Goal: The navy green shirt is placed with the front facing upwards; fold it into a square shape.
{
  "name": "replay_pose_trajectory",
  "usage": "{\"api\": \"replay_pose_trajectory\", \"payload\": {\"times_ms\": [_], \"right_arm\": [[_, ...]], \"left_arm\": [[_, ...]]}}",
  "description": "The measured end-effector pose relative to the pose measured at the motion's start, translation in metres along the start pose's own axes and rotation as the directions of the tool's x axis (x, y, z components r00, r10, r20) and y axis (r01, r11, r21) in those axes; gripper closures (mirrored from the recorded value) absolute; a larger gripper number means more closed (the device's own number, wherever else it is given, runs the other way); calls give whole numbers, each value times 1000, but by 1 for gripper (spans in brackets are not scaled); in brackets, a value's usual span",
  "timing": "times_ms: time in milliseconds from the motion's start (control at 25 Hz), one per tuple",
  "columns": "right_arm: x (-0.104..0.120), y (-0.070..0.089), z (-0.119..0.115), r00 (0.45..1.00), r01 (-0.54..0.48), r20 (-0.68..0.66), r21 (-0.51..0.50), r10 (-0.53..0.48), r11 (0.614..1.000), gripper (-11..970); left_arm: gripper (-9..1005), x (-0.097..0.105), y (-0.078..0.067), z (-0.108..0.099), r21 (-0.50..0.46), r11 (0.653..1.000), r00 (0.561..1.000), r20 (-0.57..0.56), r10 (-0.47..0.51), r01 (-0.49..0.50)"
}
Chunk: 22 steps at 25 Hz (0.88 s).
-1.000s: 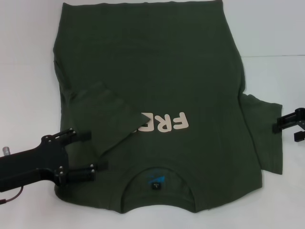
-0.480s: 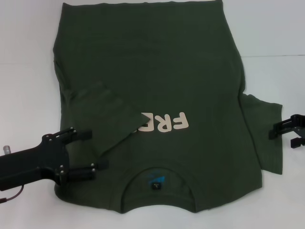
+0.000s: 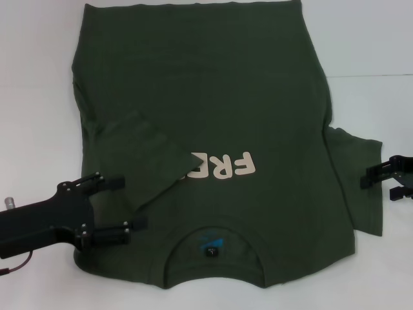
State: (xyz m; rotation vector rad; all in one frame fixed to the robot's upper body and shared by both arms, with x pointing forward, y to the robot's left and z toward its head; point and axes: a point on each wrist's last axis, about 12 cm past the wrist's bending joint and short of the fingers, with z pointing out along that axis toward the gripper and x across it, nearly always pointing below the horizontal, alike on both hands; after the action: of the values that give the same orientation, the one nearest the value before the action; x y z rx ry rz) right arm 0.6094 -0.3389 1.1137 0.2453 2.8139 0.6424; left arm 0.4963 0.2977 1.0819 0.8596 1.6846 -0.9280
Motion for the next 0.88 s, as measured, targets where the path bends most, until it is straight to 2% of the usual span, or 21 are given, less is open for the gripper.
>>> {"api": "replay_pose_trajectory", "payload": {"times_ms": [880], "right_arm": [[2, 2, 8, 1000, 2, 5, -1, -2, 1000, 186]], "left_arm": [[60, 0, 0, 1, 0, 1000, 1000, 1, 3, -3]]}}
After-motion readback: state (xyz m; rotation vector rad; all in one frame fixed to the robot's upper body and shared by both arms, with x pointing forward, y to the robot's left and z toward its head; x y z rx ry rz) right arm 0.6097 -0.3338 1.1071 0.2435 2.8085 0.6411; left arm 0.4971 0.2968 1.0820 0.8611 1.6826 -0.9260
